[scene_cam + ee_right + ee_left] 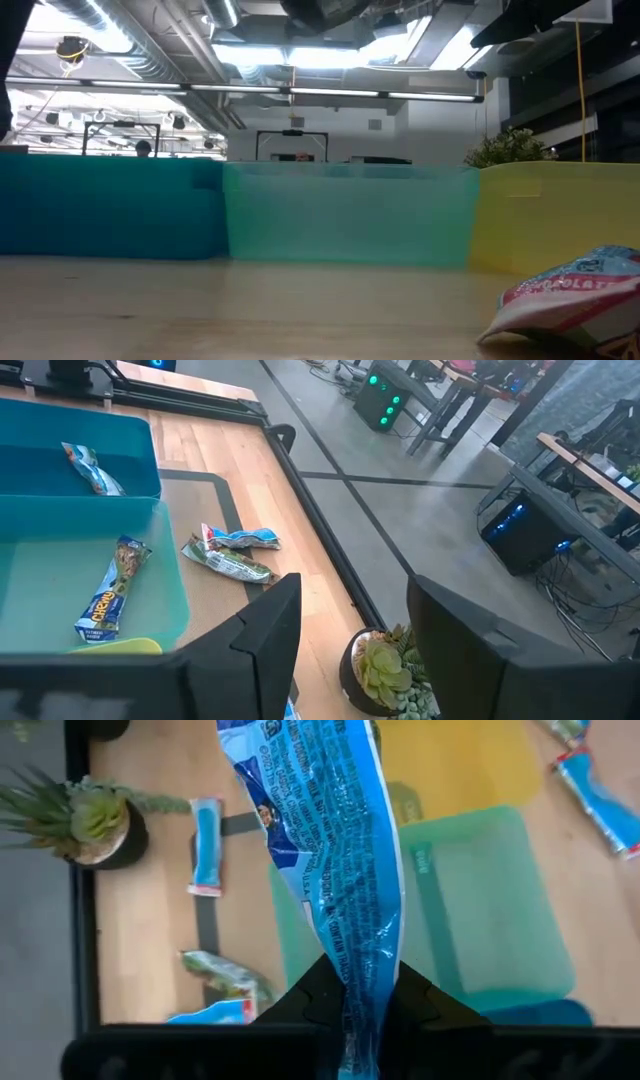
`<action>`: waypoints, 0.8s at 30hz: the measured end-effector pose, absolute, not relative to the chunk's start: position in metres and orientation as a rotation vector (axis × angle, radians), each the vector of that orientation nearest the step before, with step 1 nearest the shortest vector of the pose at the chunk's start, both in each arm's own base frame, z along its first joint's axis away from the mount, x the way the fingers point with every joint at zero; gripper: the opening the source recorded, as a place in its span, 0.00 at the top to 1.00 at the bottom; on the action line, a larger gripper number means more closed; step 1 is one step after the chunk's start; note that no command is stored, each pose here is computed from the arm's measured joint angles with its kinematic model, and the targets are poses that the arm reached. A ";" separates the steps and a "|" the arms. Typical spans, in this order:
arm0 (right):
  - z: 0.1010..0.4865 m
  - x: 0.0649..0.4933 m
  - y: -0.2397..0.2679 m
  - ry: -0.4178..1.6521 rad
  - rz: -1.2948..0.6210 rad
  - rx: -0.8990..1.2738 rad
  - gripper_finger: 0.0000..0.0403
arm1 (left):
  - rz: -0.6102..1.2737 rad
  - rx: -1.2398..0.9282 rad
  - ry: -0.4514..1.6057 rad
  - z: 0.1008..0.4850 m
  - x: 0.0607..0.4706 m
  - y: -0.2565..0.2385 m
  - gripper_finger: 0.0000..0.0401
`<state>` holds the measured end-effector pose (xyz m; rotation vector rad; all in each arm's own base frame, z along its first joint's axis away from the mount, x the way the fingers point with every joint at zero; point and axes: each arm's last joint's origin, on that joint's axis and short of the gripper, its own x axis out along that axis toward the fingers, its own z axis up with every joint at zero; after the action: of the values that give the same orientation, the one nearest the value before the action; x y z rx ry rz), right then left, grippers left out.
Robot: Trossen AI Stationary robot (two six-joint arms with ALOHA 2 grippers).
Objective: Pick and place Granola Bars by type
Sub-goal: Put the blue granola bar into the green bin
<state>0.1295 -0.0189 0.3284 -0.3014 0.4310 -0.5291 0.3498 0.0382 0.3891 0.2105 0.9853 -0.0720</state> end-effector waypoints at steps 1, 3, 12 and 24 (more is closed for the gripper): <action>0.328 0.129 -0.019 0.431 -0.529 -0.301 0.54 | -0.075 0.219 0.988 0.389 0.349 0.041 0.94; 0.328 0.129 -0.019 0.431 -0.529 -0.301 0.54 | -0.080 0.238 0.988 0.389 0.349 0.046 0.94; 0.329 0.130 -0.019 0.429 -0.527 -0.301 0.54 | -0.118 0.196 0.998 0.367 0.370 0.063 0.94; 0.329 0.130 -0.018 0.422 -0.478 -0.295 0.54 | -0.199 0.148 1.098 0.292 0.425 0.060 0.93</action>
<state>0.1303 -0.0176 0.3286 -0.2947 0.4224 -0.4776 0.4251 0.0600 0.2921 0.1479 1.0977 -0.1991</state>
